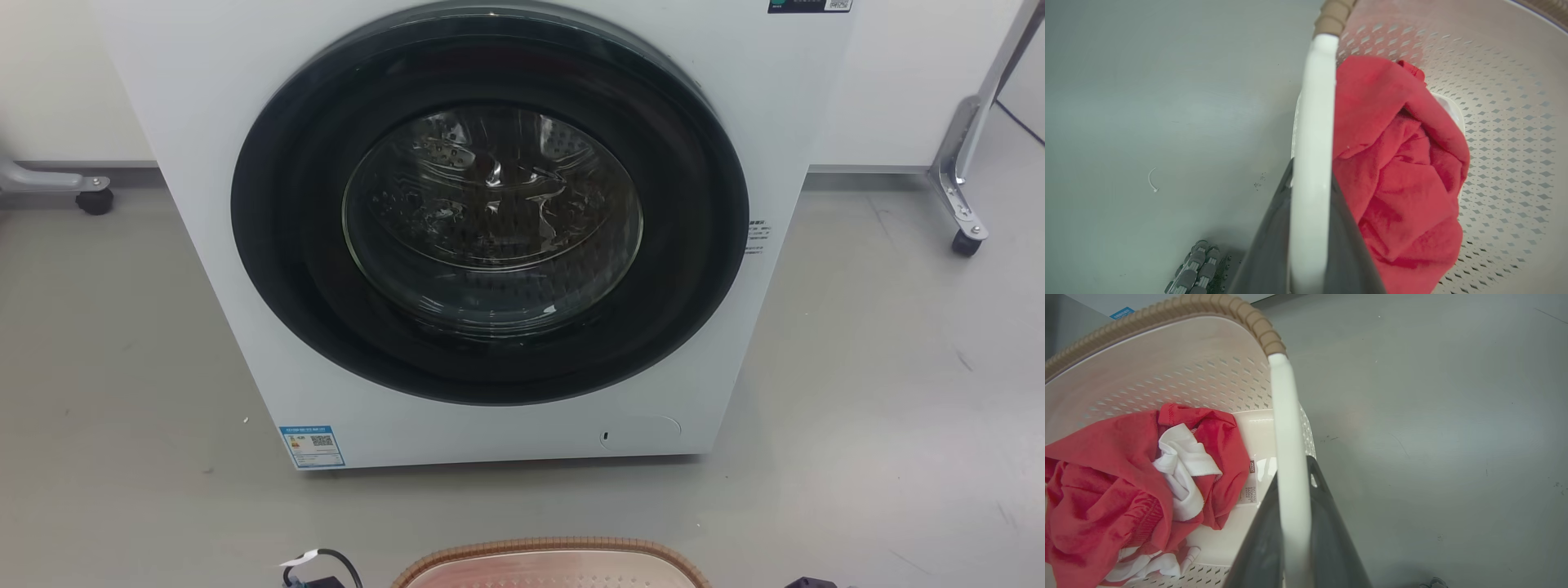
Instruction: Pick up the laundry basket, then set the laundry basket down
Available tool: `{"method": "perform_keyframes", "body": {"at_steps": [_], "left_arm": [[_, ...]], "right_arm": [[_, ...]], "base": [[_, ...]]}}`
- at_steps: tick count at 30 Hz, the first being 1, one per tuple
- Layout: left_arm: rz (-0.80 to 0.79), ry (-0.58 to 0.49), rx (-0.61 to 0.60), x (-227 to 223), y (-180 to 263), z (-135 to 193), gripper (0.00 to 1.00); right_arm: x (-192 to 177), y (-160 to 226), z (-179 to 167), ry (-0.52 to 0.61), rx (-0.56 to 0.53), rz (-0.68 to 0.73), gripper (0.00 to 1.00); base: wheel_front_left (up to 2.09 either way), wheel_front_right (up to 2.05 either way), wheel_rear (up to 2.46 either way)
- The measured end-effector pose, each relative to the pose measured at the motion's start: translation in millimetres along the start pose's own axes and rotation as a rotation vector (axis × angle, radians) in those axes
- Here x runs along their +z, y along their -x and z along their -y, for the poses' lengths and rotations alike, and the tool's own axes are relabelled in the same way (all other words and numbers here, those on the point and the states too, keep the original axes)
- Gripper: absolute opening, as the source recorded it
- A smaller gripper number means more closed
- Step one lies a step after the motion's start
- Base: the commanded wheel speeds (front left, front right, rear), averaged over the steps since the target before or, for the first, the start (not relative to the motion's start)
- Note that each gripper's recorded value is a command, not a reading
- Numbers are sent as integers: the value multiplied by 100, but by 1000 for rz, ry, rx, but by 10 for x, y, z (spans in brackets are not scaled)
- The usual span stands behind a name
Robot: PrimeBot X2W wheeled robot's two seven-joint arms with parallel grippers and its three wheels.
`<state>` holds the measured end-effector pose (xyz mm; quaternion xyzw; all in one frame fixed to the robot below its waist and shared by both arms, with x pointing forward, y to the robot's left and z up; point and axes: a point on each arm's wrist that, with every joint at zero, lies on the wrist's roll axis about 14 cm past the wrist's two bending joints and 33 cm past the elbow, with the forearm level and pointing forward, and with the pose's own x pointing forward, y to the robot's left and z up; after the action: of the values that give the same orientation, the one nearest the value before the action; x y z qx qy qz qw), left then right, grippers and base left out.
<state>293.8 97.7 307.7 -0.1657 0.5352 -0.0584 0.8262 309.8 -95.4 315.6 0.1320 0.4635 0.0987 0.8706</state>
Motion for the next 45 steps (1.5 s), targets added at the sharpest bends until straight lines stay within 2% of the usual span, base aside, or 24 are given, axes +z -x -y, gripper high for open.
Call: {"method": "perform_keyframes", "body": {"at_steps": [23,45], "left_arm": [[3,6,10,9,-124,-34,0],[72,7,24,581,-558,-80,0]], "right_arm": [[28,-114,37,-18,-2,11,0],[585,-607,79,22,0,82,0]], "base": [[0,0,0],[0,0,0]]}}
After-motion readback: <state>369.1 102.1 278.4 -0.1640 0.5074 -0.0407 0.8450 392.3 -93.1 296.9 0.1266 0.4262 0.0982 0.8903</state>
